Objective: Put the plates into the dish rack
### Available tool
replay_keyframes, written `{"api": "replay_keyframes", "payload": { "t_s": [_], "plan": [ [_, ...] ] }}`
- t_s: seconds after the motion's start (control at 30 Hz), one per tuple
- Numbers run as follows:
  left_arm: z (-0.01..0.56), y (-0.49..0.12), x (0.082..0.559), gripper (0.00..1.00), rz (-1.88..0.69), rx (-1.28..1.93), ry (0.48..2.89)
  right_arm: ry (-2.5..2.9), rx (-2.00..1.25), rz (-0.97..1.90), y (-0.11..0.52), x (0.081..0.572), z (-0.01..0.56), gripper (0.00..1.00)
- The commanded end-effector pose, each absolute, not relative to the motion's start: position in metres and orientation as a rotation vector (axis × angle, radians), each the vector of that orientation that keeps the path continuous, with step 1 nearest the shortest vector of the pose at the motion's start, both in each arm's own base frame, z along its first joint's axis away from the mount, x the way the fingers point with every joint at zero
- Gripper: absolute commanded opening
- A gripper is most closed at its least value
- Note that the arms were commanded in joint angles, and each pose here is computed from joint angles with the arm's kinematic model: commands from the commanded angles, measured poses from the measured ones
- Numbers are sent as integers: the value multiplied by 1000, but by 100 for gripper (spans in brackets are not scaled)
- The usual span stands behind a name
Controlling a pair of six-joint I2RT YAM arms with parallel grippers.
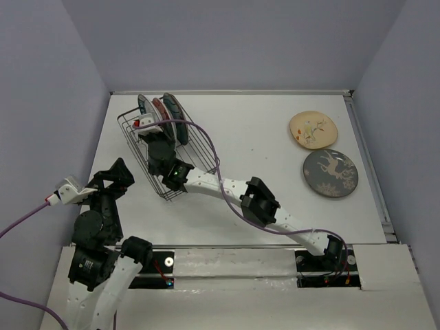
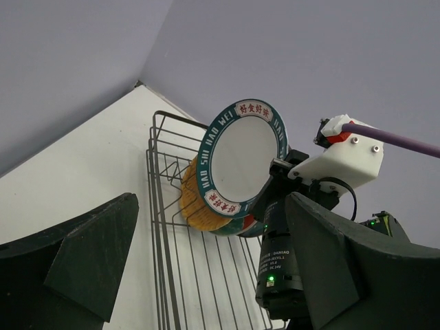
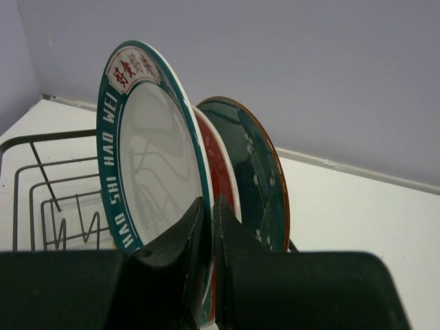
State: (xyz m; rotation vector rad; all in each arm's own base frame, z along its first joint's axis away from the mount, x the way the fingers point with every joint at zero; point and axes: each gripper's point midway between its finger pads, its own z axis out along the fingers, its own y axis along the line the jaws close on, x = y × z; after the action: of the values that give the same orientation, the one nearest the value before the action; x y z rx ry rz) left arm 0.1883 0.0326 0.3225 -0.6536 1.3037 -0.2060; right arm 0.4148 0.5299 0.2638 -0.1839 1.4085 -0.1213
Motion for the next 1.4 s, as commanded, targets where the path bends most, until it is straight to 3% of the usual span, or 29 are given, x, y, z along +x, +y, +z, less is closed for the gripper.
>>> {"api": "replay_keyframes", "payload": {
  "t_s": [0.0,0.4,0.47,0.53,0.63,0.8,0.93,0.97,1.07,1.1,1.2,1.27,1.33,1.37],
  "plan": [
    [340,34,187,99,-236,-671,1245,1369,-50,-141,505,411,305,7],
    [340,34,186,99,-237,-659,1241,1462,-95,-50,534,404,246,9],
    [341,32,187,99,-240,-653,1243,1463,-96,-10,539,398,248,16],
    [340,33,187,99,-232,-652,1247,1465,-98,17,540,397,254,34],
    [339,34,188,99,-224,-655,1249,1461,-100,103,541,391,278,52],
    [338,34,188,99,-217,-651,1251,1464,-67,223,524,377,324,59],
    [336,33,190,99,-213,-646,1261,1500,-89,271,511,365,322,64],
    [336,32,190,99,-215,-642,1265,1488,-88,320,502,357,345,65],
    [333,30,192,99,-213,-630,1280,1583,-119,362,476,360,316,67],
    [332,28,193,99,-214,-620,1289,1586,-27,431,446,367,339,67],
    [327,20,199,99,-225,-579,1323,1715,36,526,382,369,304,67],
    [324,10,203,99,-249,-535,1353,1826,144,431,299,392,247,67],
    [321,4,209,99,-251,-512,1377,1805,308,483,233,393,255,67],
    [322,1,211,99,-259,-500,1383,1858,401,439,176,402,220,67]
  ]
}}
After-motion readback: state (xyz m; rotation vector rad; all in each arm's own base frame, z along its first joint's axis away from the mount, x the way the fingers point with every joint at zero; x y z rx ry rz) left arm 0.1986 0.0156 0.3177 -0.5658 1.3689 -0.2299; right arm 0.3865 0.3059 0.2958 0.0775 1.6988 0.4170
